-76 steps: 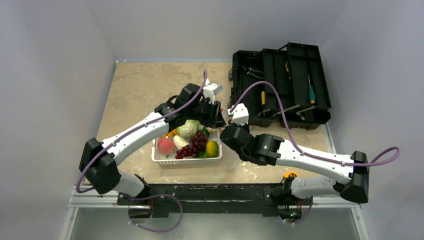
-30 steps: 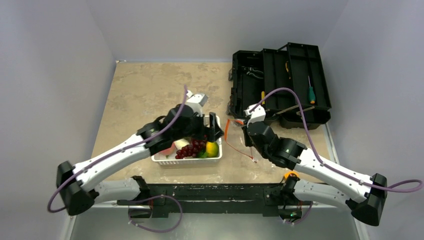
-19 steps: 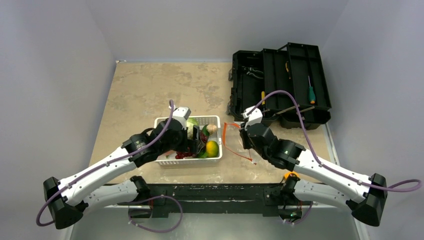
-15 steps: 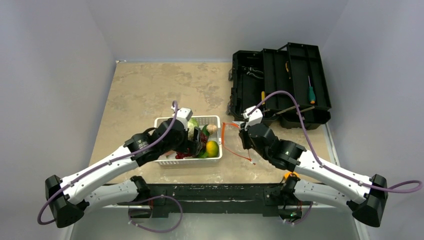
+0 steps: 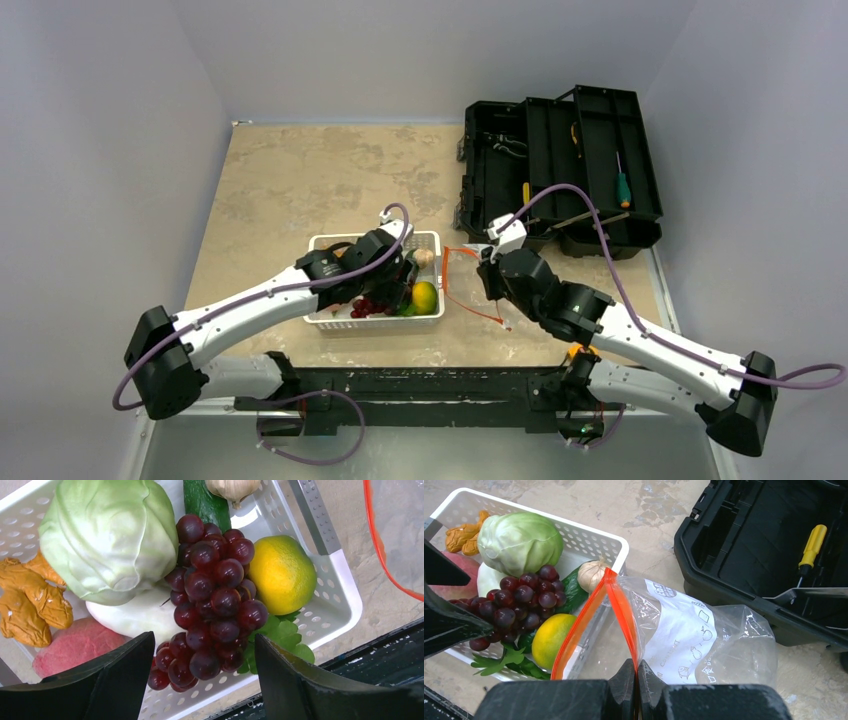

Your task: Place the food in the zip-top bag and seal the zipper

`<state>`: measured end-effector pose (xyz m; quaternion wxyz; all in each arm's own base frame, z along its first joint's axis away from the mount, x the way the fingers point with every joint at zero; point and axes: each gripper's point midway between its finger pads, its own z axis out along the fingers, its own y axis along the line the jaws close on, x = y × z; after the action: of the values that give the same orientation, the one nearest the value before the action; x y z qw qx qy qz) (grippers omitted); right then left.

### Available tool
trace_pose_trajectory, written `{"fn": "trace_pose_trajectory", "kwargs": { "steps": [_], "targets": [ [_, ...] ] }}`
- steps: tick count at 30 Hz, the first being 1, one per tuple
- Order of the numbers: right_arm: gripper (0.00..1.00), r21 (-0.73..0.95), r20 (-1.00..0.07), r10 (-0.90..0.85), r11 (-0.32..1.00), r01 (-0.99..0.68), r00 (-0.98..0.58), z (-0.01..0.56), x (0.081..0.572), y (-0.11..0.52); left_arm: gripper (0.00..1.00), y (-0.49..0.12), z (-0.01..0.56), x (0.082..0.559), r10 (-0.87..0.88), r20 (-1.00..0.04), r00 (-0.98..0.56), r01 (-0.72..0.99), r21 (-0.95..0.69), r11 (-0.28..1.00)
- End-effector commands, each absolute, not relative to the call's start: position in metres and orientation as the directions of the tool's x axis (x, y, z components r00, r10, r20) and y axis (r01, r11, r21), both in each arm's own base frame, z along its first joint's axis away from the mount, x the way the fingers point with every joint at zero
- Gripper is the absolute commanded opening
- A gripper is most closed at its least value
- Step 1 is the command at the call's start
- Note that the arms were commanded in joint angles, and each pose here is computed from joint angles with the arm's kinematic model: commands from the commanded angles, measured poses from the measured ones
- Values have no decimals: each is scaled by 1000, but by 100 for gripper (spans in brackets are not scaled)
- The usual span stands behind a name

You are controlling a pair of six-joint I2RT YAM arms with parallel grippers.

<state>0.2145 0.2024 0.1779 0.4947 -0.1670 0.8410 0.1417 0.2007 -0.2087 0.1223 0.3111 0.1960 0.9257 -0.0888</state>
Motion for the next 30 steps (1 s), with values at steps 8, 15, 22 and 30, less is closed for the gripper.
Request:
{"fn": "trace_pose_trajectory", "kwargs": {
  "steps": [8,15,22,30],
  "targets": [
    [0,87,-893,-122,898,-432,-432,178,218,208,57,-228,109,214,351,-596,-723,446,-13,895],
    [0,66,-885,-147,900,-432,-442,168,219,209,61,-236,95,207,358,-571,-739,463,-44,885],
    [0,69,-891,-136,903,-425,-432,168,220,208,31,-229,99,203,367,-557,-745,453,-19,891],
    [0,66,-892,-141,900,-431,-430,165,221,210,11,-221,153,205,287,-659,-695,430,-61,901]
  ]
}}
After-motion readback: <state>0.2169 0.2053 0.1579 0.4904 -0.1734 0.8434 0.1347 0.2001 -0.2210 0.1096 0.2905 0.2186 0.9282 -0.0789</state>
